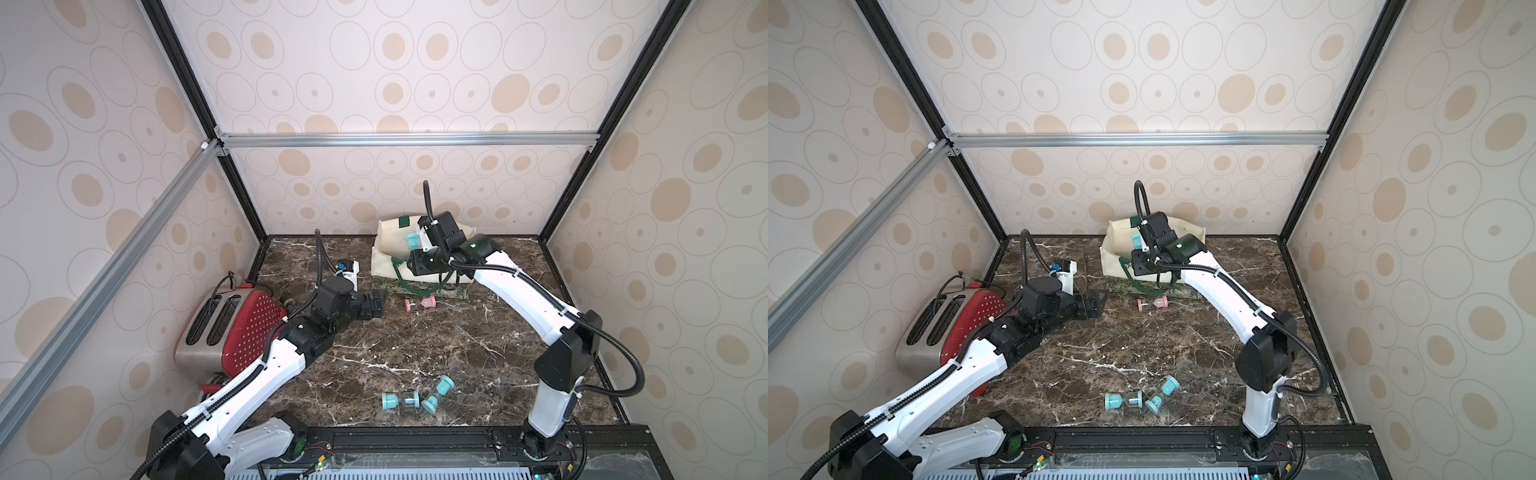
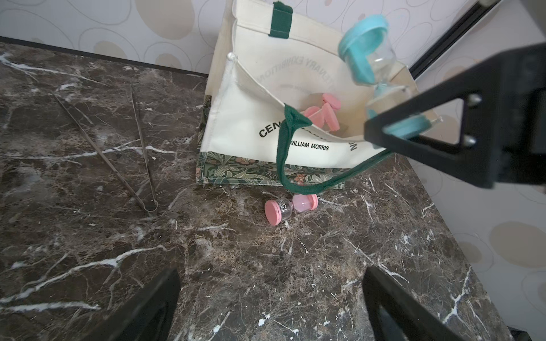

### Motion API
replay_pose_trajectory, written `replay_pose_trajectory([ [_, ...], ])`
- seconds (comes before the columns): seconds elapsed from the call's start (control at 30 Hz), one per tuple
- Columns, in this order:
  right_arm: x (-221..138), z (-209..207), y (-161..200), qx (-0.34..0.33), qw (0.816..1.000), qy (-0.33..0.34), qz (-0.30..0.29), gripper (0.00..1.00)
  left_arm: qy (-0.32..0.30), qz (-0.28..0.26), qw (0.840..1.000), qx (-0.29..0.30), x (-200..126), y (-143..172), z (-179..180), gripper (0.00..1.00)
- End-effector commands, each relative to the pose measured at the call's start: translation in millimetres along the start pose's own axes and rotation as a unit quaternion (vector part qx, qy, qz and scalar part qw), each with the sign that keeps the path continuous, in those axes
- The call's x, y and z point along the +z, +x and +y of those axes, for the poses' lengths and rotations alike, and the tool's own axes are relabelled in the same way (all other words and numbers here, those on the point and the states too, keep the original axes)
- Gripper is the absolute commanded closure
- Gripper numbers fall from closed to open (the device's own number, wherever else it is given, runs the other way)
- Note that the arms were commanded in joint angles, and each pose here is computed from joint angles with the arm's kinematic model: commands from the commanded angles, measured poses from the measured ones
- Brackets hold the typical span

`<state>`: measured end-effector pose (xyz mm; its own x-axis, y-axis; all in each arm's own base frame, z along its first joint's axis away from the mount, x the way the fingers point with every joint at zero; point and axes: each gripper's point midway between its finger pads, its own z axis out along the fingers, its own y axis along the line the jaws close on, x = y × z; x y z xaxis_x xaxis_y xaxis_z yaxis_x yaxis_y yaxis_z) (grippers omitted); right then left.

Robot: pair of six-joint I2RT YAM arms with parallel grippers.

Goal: Put the hourglass into the canvas bag
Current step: Pick up the hourglass from the center of the board, then place the hourglass in the canvas bag.

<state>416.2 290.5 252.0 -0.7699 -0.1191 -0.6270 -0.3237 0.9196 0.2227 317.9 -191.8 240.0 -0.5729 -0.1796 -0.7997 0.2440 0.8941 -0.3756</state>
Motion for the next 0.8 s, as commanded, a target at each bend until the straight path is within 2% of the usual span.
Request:
replay_pose_trajectory([
  [0.0,16.6,-18.0,-12.9,-0.005,1.000,0.016,0.009,0.82,0.021,-0.036,0.999,0.001,-3.0,-28.4,-14.4,0.03],
  [0.23,61.4,-41.0,-25.2,-0.005,0.999,0.039,0.027,0.81,0.004,-0.039,0.999,0.000,6.7,-28.7,-9.0,0.02],
  [0.37,86.2,-50.6,-18.9,0.002,0.998,0.039,0.051,0.80,-0.003,-0.040,0.999,-0.003,10.4,-27.0,-6.0,0.03],
  [0.53,104.2,-68.3,-7.4,-0.007,0.995,0.074,0.068,0.76,-0.011,-0.037,0.999,-0.003,13.8,-24.4,-2.7,0.02],
  [0.77,100.6,-77.5,-7.4,-0.019,0.993,0.093,0.069,0.54,-0.018,-0.038,0.999,-0.005,14.5,-23.6,0.0,0.03],
])
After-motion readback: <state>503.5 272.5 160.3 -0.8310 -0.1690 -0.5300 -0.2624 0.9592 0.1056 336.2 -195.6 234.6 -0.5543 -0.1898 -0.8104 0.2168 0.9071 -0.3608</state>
